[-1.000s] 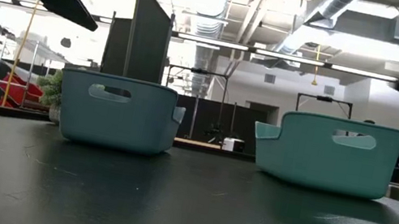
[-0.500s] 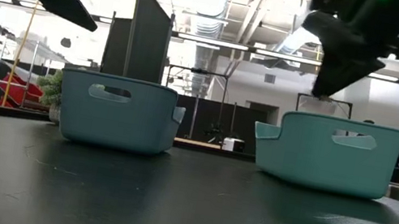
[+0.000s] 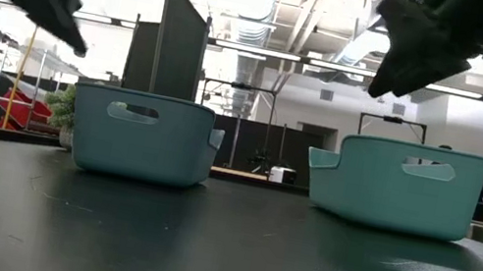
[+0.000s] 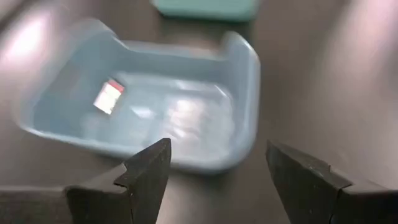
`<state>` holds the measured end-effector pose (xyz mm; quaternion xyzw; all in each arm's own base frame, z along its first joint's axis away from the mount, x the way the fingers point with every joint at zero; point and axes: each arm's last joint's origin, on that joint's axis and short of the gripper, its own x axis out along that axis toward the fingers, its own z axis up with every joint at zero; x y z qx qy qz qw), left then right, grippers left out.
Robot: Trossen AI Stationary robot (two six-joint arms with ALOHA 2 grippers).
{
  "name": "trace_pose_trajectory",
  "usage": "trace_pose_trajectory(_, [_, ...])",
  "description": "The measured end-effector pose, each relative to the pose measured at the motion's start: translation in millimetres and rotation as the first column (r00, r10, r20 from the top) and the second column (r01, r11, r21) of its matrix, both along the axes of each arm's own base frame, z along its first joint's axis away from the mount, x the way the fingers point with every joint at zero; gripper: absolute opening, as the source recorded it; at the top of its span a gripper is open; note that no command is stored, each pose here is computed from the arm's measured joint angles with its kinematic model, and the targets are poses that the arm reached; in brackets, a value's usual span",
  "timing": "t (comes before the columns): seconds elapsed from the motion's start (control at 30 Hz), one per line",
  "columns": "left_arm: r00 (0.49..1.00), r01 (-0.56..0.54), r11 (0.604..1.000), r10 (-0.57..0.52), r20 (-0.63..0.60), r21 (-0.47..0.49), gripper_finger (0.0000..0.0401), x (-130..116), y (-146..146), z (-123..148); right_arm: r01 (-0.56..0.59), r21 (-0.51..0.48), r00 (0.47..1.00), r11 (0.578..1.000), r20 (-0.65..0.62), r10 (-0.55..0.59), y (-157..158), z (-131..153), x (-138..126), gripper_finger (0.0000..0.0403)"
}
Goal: Sort batteries
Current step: Put the small silver battery into the blue bin
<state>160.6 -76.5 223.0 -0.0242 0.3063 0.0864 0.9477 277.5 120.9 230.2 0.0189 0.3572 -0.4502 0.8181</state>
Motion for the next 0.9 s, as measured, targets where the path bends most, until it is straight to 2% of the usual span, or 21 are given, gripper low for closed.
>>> trace_pose_trajectory(0.1, [0.99,0.1,0.99,-0.11,-0.089,-0.102,0.0245,-3.6,-6.6,-5.5,-0.032,-0.028,0.999,0.999,-0.007,0.031,7.7,0.6,-5.6,0.0269])
trace_pose_trajectory(0.2, [0.963,0.178,0.963,-0.213,-0.167,-0.202,0.0228,-6.7,-14.9,-11.5,-0.051,-0.041,0.999,0.998,-0.019,0.05,12.2,1.0,-9.5,0.0269])
trace_pose_trajectory(0.3, [0.924,0.222,0.931,-0.296,-0.243,-0.291,0.0211,-7.6,-23.6,-19.1,-0.042,-0.045,0.999,0.998,-0.024,0.041,12.1,1.3,-11.7,0.0269])
trace_pose_trajectory(0.4, [0.882,0.246,0.907,-0.355,-0.31,-0.341,0.0197,-8.3,-31.3,-27.2,-0.041,-0.046,0.999,0.998,-0.021,0.04,12.1,1.4,-11.6,0.0269])
trace_pose_trajectory(0.5, [0.835,0.273,0.913,-0.382,-0.397,-0.304,0.019,-10.2,-35.9,-38.4,-0.041,-0.046,0.999,0.998,-0.021,0.04,12.1,1.4,-11.6,0.0269])
trace_pose_trajectory(0.63, [0.785,0.344,0.906,-0.421,-0.454,-0.246,0.0188,-8.6,-41.0,-49.2,-0.041,-0.046,0.999,0.998,-0.02,0.04,12.1,1.4,-11.6,0.0269])
trace_pose_trajectory(0.9, [0.754,0.39,0.901,-0.431,-0.496,-0.189,0.0188,-3.7,-44.2,-59.4,-0.04,-0.044,0.999,0.998,-0.016,0.039,12.2,1.4,-11.3,0.0269])
